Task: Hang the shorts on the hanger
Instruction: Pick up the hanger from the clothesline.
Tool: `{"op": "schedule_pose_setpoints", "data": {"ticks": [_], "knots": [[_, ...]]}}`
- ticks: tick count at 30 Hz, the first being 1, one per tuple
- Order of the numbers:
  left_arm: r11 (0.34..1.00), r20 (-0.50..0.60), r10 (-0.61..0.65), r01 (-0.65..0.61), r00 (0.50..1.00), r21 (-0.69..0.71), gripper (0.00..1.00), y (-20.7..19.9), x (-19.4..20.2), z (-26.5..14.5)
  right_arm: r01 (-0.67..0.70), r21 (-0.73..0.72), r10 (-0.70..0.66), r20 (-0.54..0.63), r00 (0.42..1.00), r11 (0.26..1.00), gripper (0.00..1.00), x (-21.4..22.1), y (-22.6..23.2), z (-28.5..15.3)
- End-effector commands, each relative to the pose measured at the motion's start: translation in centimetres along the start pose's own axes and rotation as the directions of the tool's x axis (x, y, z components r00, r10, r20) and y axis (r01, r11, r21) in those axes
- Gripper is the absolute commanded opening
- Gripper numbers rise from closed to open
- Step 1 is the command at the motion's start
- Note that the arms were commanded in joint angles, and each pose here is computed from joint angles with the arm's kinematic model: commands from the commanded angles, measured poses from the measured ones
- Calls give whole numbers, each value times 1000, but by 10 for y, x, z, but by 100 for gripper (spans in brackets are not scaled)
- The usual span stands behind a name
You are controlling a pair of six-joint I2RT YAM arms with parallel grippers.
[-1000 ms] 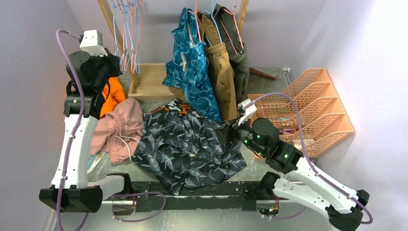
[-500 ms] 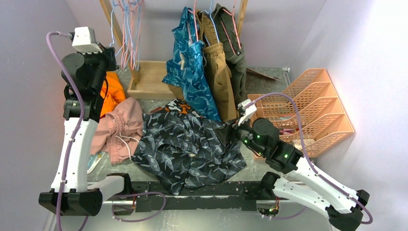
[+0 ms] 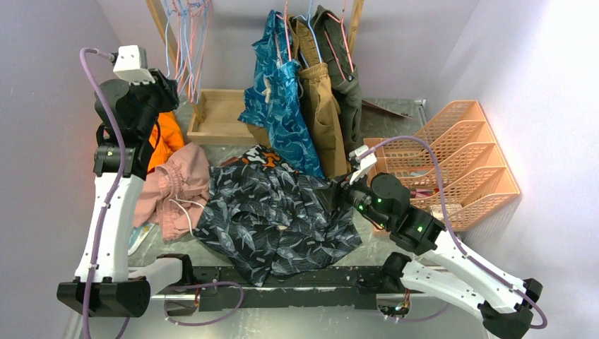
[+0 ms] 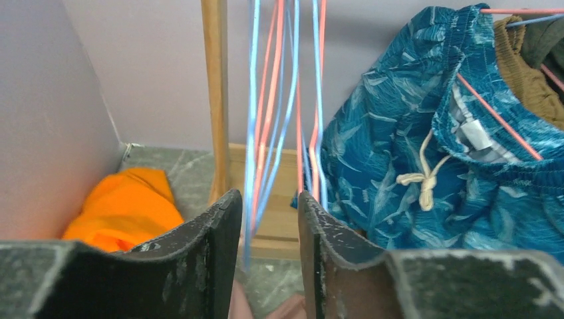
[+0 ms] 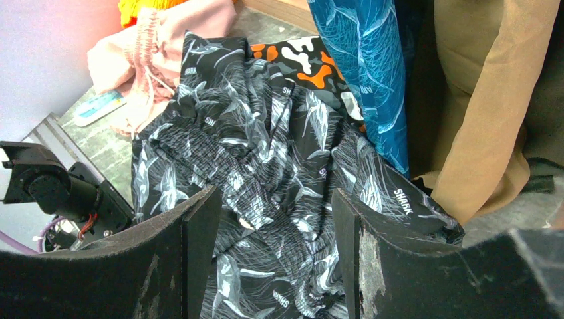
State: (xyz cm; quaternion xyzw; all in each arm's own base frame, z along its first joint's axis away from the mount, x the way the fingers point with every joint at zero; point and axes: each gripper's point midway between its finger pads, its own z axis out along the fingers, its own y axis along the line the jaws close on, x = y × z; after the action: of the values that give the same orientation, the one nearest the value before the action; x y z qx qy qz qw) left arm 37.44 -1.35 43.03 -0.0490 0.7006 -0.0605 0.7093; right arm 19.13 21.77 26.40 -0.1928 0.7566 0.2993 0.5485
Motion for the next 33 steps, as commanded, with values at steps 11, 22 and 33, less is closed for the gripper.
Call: {"op": "schedule_pose_setpoints", "data": {"ticks": [11, 22, 33], "knots": [[997, 37, -8, 11, 999, -71, 69, 7, -47, 4, 10, -18, -10, 4, 1000, 1000, 66, 1, 3, 0], [999, -39, -7, 6, 999, -35, 66, -2, -49, 51, 12, -31, -12, -16, 1000, 999, 66, 6, 5, 3], [997, -56, -1, -4, 998, -80, 64, 9, -44, 74, 12, -40, -13, -26, 1000, 999, 66, 10, 8, 4]]}}
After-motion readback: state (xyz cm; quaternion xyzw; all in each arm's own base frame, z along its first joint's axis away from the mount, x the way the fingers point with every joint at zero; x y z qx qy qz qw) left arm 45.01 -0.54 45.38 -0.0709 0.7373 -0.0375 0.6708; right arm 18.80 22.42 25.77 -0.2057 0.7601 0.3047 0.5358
